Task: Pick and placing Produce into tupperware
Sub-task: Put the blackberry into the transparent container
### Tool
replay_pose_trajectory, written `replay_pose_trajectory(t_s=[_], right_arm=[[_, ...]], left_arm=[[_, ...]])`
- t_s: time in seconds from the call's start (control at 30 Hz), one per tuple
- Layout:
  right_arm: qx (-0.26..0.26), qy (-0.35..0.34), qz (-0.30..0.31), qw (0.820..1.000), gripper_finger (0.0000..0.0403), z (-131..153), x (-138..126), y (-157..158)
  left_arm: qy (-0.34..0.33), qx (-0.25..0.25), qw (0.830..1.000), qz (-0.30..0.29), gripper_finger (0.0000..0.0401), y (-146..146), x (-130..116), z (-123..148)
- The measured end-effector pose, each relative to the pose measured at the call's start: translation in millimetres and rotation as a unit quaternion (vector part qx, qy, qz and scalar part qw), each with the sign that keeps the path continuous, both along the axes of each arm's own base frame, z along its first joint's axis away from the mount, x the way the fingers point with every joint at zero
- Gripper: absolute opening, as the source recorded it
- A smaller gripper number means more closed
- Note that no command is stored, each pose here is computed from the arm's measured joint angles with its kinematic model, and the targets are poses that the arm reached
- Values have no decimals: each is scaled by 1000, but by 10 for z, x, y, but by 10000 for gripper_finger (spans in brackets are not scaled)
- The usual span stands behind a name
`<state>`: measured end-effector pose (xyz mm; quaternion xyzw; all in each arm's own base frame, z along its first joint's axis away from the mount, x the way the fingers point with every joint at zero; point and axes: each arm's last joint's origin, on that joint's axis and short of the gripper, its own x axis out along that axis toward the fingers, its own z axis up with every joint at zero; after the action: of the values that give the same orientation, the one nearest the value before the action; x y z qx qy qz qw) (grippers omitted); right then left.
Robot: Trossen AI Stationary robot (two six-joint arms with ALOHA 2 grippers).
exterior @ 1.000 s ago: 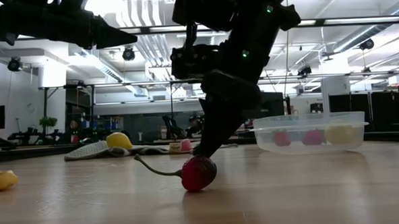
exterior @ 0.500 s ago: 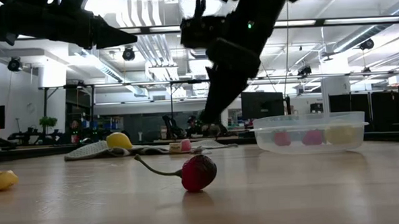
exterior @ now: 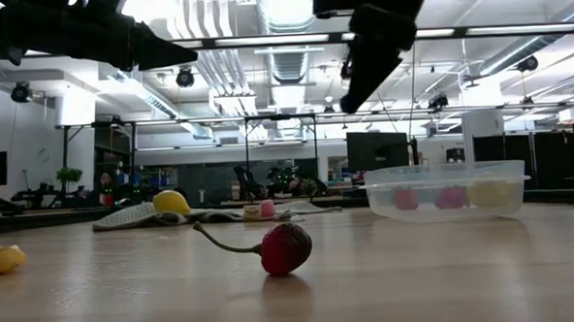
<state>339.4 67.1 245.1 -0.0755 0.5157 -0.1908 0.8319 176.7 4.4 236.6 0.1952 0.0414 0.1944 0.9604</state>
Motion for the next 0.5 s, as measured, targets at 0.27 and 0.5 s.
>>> replay_pose_trajectory(t_s=[0.27, 0.5], right_arm=[[-5, 53, -35, 998, 92, 16, -198, -48], [-11, 95, -56, 994, 90, -200, -315, -101]], left_arm=[[0, 0, 1000, 0, 137, 0, 0, 0], [0, 0, 1000, 0, 137, 0, 0, 0]])
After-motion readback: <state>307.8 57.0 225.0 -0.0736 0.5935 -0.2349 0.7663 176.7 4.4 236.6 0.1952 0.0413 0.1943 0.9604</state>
